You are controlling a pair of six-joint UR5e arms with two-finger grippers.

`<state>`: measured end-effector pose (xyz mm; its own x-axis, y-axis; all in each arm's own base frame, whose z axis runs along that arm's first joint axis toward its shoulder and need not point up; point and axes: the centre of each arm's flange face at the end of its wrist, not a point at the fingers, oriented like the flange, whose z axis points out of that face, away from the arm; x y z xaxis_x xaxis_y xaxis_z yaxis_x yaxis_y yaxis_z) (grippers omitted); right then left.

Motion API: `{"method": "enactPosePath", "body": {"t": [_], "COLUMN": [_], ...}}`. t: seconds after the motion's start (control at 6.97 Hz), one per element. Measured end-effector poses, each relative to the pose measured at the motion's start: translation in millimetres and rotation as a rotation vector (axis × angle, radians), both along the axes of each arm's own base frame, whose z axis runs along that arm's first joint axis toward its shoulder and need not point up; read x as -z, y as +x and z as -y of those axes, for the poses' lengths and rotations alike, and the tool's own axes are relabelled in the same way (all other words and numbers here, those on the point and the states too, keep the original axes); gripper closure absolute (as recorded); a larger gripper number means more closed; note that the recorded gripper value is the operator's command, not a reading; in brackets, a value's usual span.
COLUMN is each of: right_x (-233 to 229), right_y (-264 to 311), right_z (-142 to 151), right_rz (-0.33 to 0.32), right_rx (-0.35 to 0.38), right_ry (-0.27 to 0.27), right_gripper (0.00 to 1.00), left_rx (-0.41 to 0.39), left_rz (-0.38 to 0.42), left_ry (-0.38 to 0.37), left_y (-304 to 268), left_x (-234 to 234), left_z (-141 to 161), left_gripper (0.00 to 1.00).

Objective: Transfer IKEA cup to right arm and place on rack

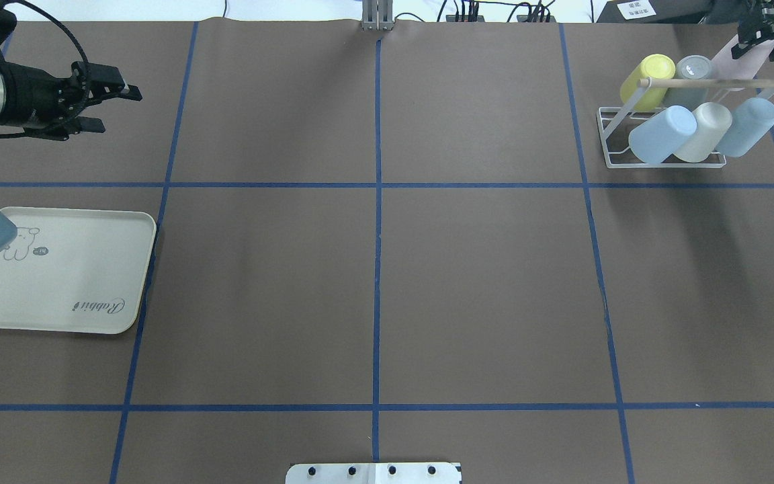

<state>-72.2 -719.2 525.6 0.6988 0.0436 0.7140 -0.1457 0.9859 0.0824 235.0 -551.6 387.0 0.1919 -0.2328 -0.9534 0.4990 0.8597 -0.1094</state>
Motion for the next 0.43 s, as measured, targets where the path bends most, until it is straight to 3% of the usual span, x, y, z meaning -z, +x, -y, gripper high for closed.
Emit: {"method": "enactPosePath", "body": {"t": [0.14, 0.43], "right_x": [-2, -3], "right_y": [-6, -16], "right_z": [0, 0], "right_rz": [-0.004, -0.011], "right_rx": [0.005, 0.013], "right_ry": [-0.004, -0.008], "right_gripper": [0.01, 0.01], "left_rx": [0.000, -0.001], "left_rz": [0.000, -0.001], "left_ry": [0.000, 0.000], "left_y": [0, 0], "left_x": [0, 0], "left_z": [0, 0], "left_gripper": [0.00, 0.00]}}
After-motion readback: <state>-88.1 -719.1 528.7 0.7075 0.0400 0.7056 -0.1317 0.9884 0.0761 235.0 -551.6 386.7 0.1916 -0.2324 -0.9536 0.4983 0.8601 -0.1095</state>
